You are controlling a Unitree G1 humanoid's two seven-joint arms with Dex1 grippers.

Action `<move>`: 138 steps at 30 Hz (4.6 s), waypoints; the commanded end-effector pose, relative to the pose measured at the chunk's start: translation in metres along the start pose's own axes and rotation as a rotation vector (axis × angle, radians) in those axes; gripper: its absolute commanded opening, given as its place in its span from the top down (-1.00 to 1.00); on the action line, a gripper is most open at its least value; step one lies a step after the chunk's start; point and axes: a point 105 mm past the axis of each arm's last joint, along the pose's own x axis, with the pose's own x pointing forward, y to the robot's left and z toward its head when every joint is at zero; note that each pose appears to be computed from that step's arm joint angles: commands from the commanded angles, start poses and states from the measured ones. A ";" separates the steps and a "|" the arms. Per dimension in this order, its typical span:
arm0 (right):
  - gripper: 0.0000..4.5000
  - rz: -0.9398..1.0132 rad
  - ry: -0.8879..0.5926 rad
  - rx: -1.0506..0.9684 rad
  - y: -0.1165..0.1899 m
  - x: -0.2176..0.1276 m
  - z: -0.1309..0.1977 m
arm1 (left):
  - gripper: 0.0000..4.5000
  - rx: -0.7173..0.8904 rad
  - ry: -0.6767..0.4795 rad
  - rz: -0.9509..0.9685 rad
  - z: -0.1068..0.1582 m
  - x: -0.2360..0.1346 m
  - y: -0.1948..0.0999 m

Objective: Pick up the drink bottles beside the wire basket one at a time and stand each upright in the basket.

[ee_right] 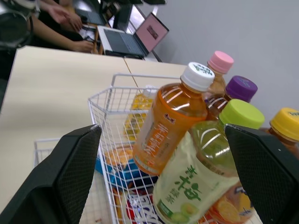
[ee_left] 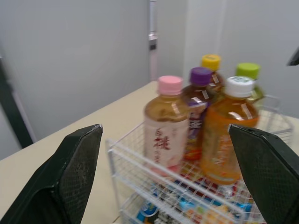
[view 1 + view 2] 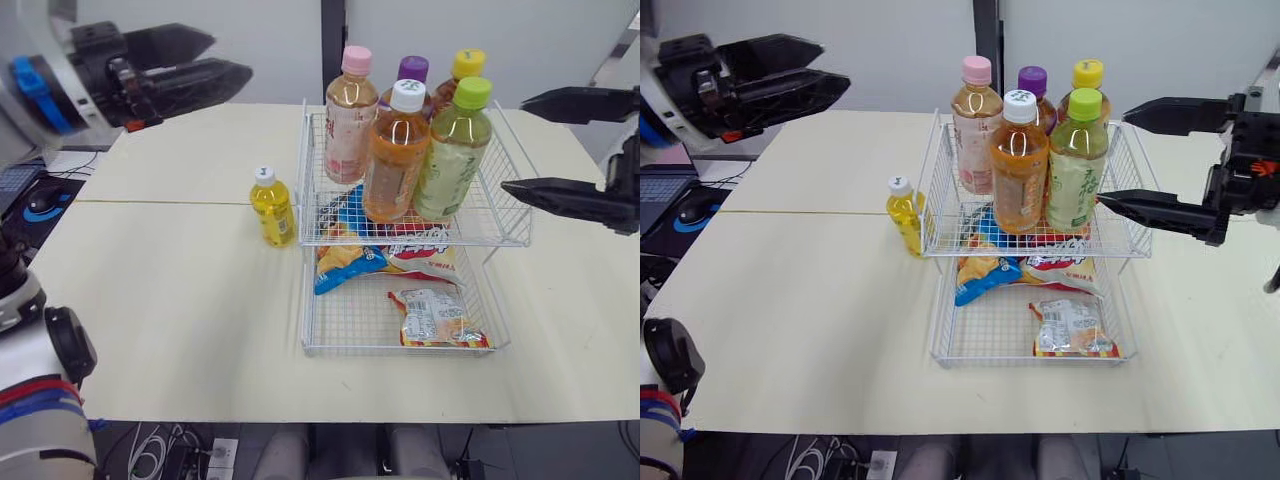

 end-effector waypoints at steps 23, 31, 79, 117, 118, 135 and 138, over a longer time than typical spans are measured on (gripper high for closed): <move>-1.00 0.259 -0.063 0.036 0.030 0.059 0.005 | -0.99 -0.060 0.068 0.351 -0.126 -0.036 -0.015; -1.00 0.224 -0.041 0.049 0.032 0.057 0.005 | -0.99 -0.110 0.025 0.370 -0.131 0.009 -0.015; -1.00 0.066 0.043 0.039 0.016 0.030 -0.001 | 0.40 0.028 0.044 0.329 -0.103 0.025 0.017; -1.00 -0.038 0.076 -0.013 0.010 -0.012 -0.001 | 0.40 -0.045 0.012 -0.640 0.083 0.083 -0.051; -1.00 -0.040 0.077 -0.013 0.011 -0.012 -0.001 | 0.40 -0.017 0.031 -0.643 0.077 0.086 -0.052; -1.00 -0.061 0.073 -0.020 0.009 -0.015 -0.002 | 0.40 0.035 0.103 -0.677 0.020 0.100 -0.061; -1.00 -0.075 0.076 -0.019 0.007 -0.017 -0.003 | 0.40 0.044 0.102 -0.686 0.016 0.102 -0.063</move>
